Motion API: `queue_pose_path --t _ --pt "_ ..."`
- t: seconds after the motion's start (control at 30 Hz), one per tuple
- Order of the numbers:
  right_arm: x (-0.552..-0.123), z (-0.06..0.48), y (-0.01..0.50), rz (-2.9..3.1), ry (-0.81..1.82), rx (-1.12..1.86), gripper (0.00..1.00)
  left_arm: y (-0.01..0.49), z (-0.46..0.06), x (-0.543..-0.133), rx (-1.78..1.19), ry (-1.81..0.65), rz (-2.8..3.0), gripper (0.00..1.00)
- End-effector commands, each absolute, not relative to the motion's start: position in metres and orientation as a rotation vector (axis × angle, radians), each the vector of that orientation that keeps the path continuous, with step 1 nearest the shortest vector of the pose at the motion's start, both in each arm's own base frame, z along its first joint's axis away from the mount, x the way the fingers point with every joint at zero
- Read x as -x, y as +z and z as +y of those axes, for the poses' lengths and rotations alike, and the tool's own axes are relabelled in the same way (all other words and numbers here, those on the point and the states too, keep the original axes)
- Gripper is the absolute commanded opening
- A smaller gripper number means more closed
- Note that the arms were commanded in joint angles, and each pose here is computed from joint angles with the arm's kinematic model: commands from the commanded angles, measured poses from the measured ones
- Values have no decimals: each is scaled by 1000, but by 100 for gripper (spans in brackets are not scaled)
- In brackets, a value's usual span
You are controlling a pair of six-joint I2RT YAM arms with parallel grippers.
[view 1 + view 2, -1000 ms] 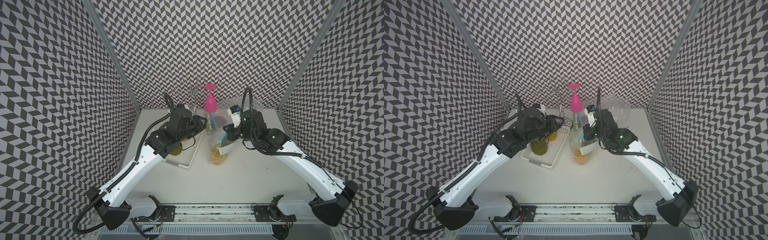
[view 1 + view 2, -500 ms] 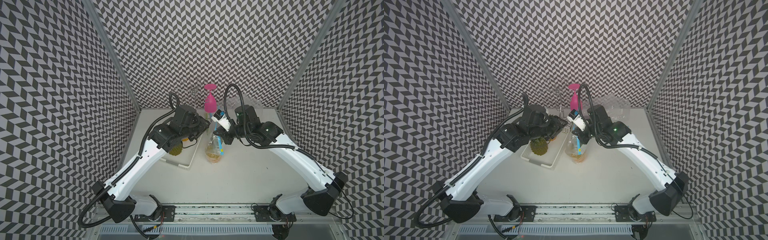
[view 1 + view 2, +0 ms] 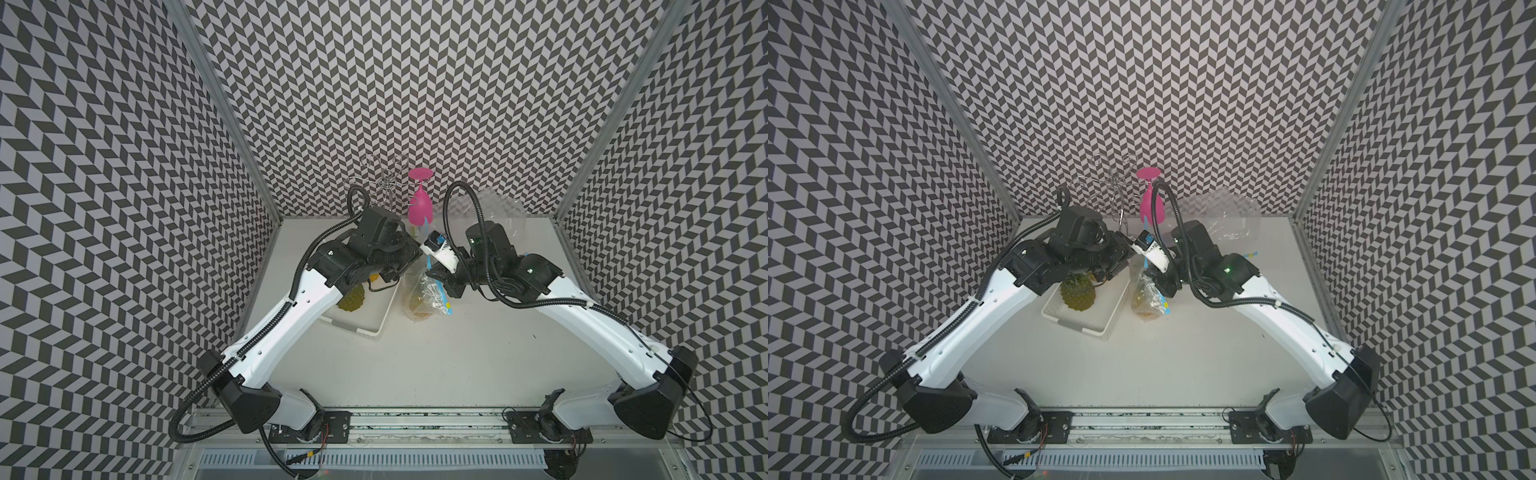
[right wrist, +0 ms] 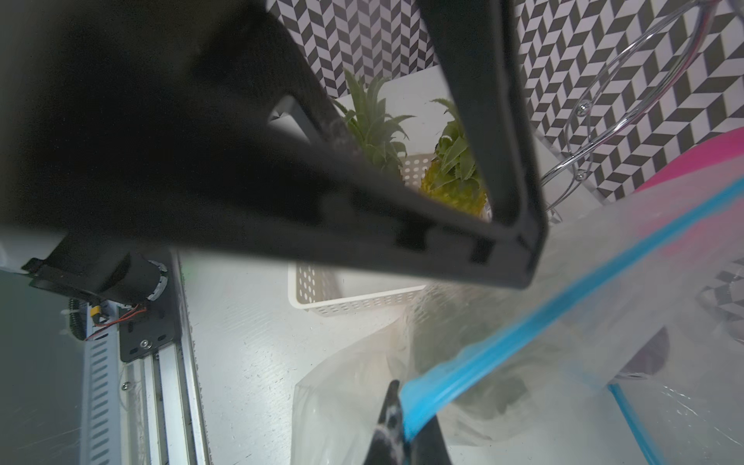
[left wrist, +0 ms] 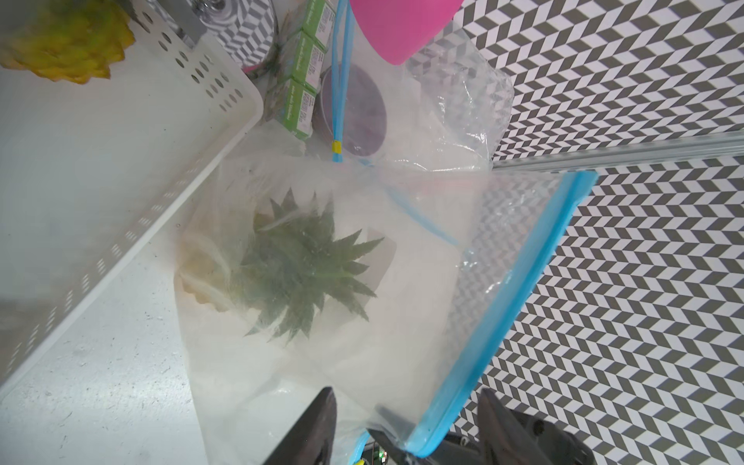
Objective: Open the zip-top bag and take out the pineapple
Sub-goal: Place the zipper food storage bag at the center of the board.
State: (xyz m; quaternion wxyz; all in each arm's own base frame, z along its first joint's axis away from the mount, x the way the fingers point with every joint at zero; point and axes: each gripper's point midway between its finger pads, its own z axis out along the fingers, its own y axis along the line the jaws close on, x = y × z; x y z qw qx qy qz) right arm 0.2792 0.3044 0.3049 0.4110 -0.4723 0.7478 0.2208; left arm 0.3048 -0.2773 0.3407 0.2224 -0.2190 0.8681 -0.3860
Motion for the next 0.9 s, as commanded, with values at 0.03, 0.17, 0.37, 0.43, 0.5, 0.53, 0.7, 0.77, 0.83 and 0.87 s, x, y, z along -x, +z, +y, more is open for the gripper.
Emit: queue_pose_path --t 0.03,0.17,0.37,0.43,0.5,0.53,0.7,0.77,0.83,0.87 --pt "-278 313 336 1749 546 1187 0 368 -292 -309 490 -1112 2351 58" --pt "-273 316 338 1717 572 1197 0 371 -305 -318 388 -1095 2323 59" --pt "-271 314 337 1704 569 1189 0 362 -321 -323 272 -1083 2346 59" --pt "-270 313 336 1702 570 1191 0 363 -327 -322 233 -1089 2338 61" --pt "-269 313 336 1704 569 1193 0 369 -338 -320 172 -1138 2307 62" --pt "-269 312 336 1706 569 1194 0 371 -343 -319 153 -1156 2299 62" --pt "-268 308 344 1702 568 1154 0 371 -366 -311 31 -1159 2307 65" --pt "-271 305 349 1709 564 1107 12 360 -363 -311 49 -1112 2353 64" --pt "-273 303 352 1721 570 1071 29 356 -359 -312 68 -1081 2361 63" --pt "-273 302 354 1728 582 1055 33 357 -356 -313 77 -1074 2351 63"
